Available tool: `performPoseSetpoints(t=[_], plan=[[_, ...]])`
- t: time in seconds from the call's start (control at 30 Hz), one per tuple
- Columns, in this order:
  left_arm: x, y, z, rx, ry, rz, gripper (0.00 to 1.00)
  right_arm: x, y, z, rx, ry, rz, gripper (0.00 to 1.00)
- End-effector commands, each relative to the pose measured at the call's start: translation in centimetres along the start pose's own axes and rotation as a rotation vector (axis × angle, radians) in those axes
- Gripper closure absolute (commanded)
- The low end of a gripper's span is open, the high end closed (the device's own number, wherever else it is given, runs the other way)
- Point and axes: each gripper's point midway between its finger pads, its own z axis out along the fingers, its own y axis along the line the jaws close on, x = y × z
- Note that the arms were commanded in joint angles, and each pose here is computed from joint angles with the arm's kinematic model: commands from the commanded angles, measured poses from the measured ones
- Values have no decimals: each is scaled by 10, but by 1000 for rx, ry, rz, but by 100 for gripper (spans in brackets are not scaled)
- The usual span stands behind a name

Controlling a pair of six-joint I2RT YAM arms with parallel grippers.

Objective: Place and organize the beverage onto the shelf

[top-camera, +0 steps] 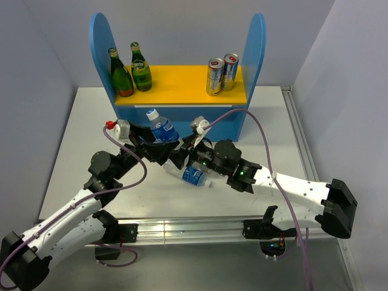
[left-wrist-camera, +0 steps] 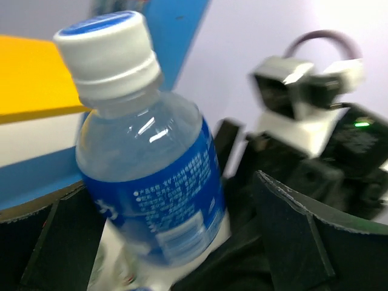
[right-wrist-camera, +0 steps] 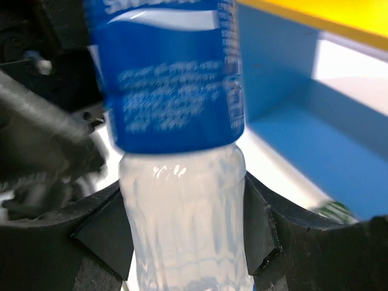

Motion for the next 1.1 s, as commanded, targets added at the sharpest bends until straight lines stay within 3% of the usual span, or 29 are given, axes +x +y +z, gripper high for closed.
performPoseSetpoints(t=[0.0, 0.17, 0.47, 1.07], plan=[[-69, -17, -14, -31, -209, 160, 1, -67, -76, -33, 389, -235, -37, 100], [-68, 13, -24, -189, -208, 222, 1, -72, -128, -65, 578, -283, -34, 100], [-51, 25, -21, -203, -180, 235, 1, -71, -175, -103, 780, -360, -28, 100], [-31, 37, -23, -221, -143, 251, 1, -34, -218, -79, 890, -305, -36, 100]])
